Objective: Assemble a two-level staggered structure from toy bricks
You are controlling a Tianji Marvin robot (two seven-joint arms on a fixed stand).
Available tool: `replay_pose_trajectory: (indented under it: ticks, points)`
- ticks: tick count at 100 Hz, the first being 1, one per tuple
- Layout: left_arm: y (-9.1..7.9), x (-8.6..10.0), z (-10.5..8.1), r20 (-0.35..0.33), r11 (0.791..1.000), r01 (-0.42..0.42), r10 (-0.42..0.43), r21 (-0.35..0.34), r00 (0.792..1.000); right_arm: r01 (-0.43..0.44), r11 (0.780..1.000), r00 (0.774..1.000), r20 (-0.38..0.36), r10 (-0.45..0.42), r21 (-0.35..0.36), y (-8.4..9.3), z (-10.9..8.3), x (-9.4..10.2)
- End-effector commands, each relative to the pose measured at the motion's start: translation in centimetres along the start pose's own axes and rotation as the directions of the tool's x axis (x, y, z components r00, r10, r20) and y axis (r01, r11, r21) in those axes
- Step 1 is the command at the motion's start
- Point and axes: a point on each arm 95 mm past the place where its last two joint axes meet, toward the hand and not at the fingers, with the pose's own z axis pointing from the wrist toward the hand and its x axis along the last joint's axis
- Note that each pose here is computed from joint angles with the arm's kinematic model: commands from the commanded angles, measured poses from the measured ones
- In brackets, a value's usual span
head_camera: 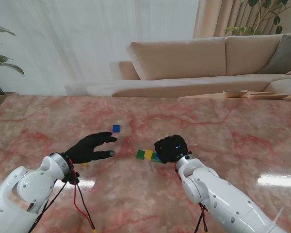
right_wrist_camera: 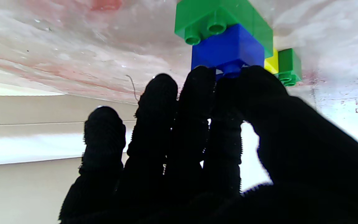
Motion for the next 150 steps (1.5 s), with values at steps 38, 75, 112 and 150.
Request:
replay_pose_trajectory:
  ticks: [38, 75, 112, 150]
  points:
    - [-0.1, 0.2, -0.3, -0.002, 1.000, -0.001, 0.001, 0.003, 1.000, -0.041, 0.993, 0.999, 0.030, 0.044, -0.112, 2.7, -2.5, 0.1]
    - [-0.5, 0.2, -0.4, -0.002, 1.000, -0.017, 0.017, 0.002, 1.000, 0.021, 0.997, 0.996, 0.085, -0.028, 0.076, 1.4, -3.3, -1.9]
    - [-0.8, 0.2, -0.7, 0.008, 0.999, -0.030, 0.030, -0.012, 1.000, -0.001, 0.989, 0.996, 0.084, -0.012, 0.151, -1.1, -1.9, -1.2]
    - [-3.8, -1.0, -0.9, 0.037, 0.995, -0.099, 0.100, -0.023, 0.994, 0.029, 0.990, 0.995, 0.087, -0.041, 0.141, -1.9, -0.5, -0.9]
